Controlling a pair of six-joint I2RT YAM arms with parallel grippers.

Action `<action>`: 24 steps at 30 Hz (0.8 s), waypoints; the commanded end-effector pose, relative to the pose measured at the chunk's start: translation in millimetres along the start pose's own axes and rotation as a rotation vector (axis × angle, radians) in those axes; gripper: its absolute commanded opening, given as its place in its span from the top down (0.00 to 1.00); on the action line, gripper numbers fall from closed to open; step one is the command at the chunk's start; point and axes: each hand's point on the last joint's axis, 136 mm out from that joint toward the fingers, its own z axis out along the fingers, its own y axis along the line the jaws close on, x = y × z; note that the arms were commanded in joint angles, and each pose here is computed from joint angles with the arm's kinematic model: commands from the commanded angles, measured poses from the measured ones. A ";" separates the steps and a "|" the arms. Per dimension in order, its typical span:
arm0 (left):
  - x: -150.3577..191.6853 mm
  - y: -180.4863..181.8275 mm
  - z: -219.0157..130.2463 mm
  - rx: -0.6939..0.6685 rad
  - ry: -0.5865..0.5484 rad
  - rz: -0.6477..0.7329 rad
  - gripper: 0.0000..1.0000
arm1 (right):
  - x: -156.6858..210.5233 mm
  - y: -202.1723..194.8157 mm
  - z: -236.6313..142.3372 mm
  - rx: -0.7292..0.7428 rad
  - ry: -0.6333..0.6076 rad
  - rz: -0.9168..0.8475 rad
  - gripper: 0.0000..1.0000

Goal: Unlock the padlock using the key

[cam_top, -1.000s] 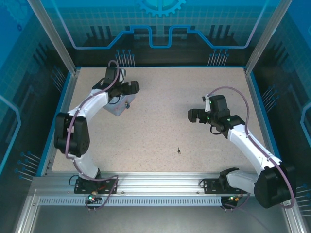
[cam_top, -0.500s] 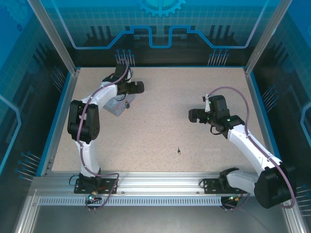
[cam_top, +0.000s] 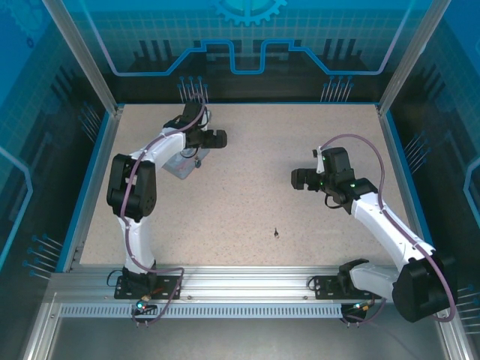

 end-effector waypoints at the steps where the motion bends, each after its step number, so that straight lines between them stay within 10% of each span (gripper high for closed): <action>1: 38.7 -17.0 0.4 0.045 0.098 0.039 0.01 | 5.2 -0.1 -4.4 0.008 0.005 -0.001 0.00; 24: 165.3 -150.5 -60.8 0.277 0.195 0.185 0.01 | 16.8 5.4 0.3 0.010 0.047 -0.004 0.00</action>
